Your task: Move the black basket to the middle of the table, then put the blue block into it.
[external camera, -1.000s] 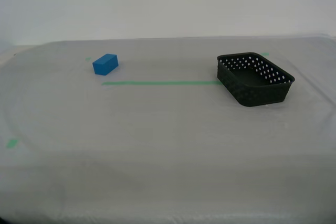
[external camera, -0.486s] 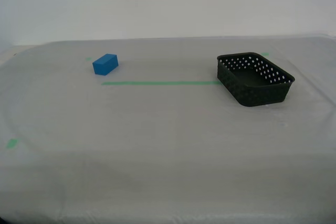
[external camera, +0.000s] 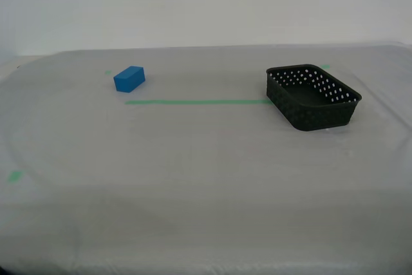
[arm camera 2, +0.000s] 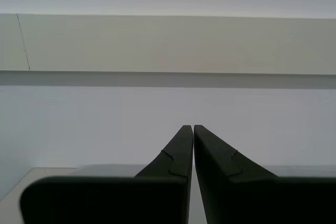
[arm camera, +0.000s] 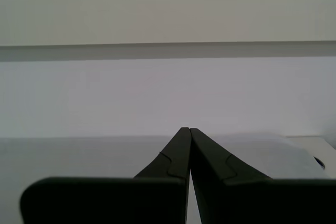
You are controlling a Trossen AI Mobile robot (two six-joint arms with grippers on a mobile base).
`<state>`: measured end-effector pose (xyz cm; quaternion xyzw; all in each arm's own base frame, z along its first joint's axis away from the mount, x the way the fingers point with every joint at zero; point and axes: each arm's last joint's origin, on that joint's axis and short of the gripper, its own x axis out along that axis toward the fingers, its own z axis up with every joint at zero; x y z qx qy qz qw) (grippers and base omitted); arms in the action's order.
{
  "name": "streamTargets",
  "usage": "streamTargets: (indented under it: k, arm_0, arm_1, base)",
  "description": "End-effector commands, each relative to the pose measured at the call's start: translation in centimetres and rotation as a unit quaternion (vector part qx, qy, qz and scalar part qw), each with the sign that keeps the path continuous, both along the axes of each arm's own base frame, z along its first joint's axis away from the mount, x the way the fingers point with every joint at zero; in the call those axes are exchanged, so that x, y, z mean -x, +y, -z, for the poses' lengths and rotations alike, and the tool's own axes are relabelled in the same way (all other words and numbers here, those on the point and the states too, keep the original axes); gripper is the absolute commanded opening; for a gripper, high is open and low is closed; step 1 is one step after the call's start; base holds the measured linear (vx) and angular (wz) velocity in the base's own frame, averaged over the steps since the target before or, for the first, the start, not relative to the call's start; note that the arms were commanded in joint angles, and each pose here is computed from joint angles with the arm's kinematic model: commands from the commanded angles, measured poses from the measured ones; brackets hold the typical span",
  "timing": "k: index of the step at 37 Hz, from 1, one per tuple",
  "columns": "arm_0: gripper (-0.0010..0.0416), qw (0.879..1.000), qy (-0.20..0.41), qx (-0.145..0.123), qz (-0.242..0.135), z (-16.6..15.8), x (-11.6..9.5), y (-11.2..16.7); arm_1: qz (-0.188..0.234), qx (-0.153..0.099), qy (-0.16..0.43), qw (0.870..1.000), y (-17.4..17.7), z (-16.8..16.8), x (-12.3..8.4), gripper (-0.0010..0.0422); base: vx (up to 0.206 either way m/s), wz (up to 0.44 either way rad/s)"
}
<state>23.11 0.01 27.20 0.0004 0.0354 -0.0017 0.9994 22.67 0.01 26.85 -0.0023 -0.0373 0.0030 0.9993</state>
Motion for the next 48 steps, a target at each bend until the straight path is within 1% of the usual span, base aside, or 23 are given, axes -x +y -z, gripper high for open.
streamTargets:
  k: [1,10,18,29,33,40,42,48]
  arm_0:
    - [-0.0001,1.000,0.016,0.000,-0.003,-0.3,-0.1,0.0]
    - [-0.0001,0.997,0.082,0.000,-0.007,-1.0,-0.2,0.1]
    - [-0.0001,0.989,0.146,-0.001,-0.016,-2.1,-0.2,0.1]
    - [0.0000,0.979,0.201,0.001,-0.024,-3.9,-0.3,0.2]
    - [0.0000,0.975,0.219,0.002,-0.032,-4.6,-0.5,0.2]
    - [0.0000,0.964,0.264,0.002,-0.039,-5.0,-1.4,0.3]
    - [0.0000,0.959,0.279,-0.001,-0.046,-5.0,-1.6,0.3]
    - [0.0000,0.941,0.330,-0.014,-0.071,-4.6,-3.0,0.5]
  arm_1:
    - [0.000,-0.001,-0.002,1.000,0.0,-0.1,0.0,0.0000]
    - [0.000,-0.001,-0.002,1.000,0.0,-0.1,0.0,0.0000]
    - [0.000,-0.001,-0.002,1.000,0.0,-0.1,0.0,0.0000]
    - [0.000,-0.001,-0.002,1.000,0.0,-0.1,0.0,0.0000]
    - [0.000,-0.001,-0.002,1.000,0.0,-0.1,0.0,0.0000]
    - [0.000,-0.001,-0.002,1.000,0.0,-0.1,0.0,0.0000]
    - [0.000,-0.001,-0.002,1.000,0.0,-0.1,0.0,0.0000]
    - [0.000,-0.001,-0.002,1.000,0.0,-0.1,0.0,0.0000]
  base:
    - [0.000,0.000]
    - [0.000,0.000]
    - [0.000,0.000]
    - [0.000,0.000]
    - [0.000,0.000]
    - [0.000,0.000]
    - [0.000,0.000]
    - [0.000,0.000]
